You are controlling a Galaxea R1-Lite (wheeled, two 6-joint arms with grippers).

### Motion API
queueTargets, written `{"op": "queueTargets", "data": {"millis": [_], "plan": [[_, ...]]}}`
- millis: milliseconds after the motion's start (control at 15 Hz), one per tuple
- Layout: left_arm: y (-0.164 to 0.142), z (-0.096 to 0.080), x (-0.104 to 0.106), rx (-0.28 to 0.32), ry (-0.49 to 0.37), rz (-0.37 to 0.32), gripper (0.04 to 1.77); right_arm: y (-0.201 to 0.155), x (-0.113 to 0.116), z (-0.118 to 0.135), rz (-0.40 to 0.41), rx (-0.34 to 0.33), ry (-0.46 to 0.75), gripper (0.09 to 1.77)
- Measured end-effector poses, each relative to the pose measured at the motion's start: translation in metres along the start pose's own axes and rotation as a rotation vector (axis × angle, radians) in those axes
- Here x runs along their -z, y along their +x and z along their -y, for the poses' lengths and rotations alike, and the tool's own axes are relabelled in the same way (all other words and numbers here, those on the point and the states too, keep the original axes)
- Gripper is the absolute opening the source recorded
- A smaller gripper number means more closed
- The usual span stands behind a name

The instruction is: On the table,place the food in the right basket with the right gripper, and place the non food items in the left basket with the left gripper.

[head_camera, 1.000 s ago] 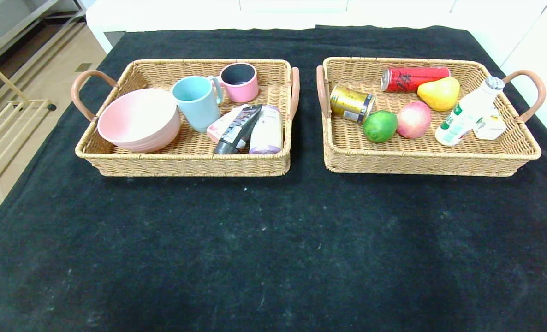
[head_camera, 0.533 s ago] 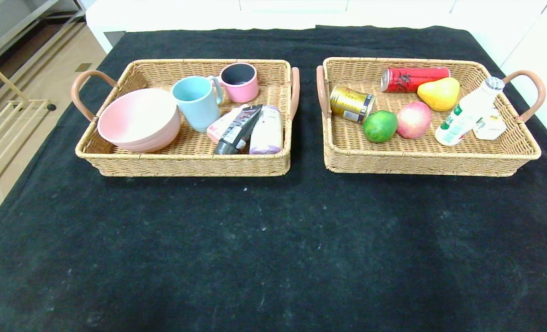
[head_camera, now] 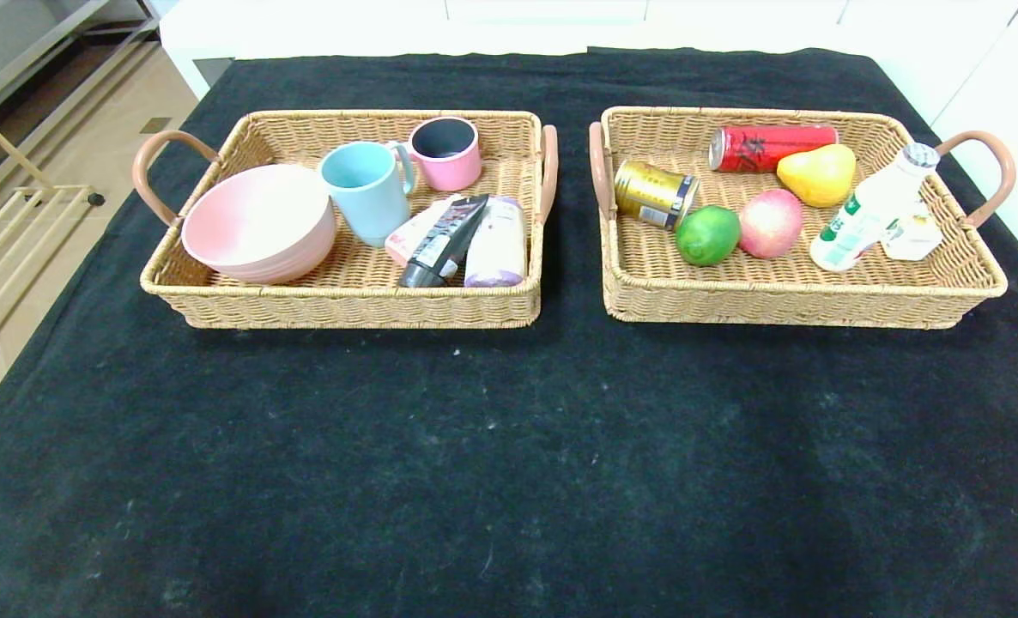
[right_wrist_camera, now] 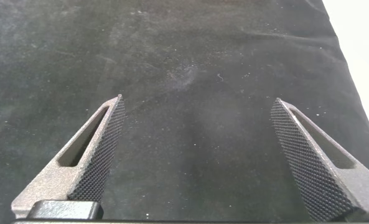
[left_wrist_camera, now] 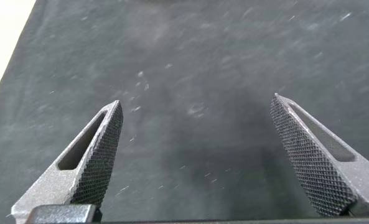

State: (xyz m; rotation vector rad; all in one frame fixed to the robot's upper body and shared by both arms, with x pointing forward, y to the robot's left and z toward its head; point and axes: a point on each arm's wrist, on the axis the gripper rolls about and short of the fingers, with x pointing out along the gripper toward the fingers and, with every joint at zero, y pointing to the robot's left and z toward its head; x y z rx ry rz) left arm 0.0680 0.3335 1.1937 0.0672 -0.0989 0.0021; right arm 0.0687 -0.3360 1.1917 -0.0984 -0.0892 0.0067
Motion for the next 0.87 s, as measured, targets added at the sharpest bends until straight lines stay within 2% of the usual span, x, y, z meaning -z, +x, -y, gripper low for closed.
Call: {"op": "queueTargets", "data": {"millis": [200, 667, 867], "plan": [[0.0003, 0.0002, 0.0015, 0.004, -0.005, -0.004, 1.72, 0.0000, 0.0007, -0.0004, -0.005, -0.016, 0.012, 1.71], [0.0004, 0.0005, 0.0020, 0.015, -0.003, -0.006, 1.72, 0.0000, 0.0010, 0.0000, -0.008, -0.003, 0.092, 1.71], [0.0004, 0.0005, 0.0019, 0.015, -0.041, -0.005, 1.72, 0.0000, 0.0010, 0.0001, -0.008, -0.002, 0.093, 1.71]]}}
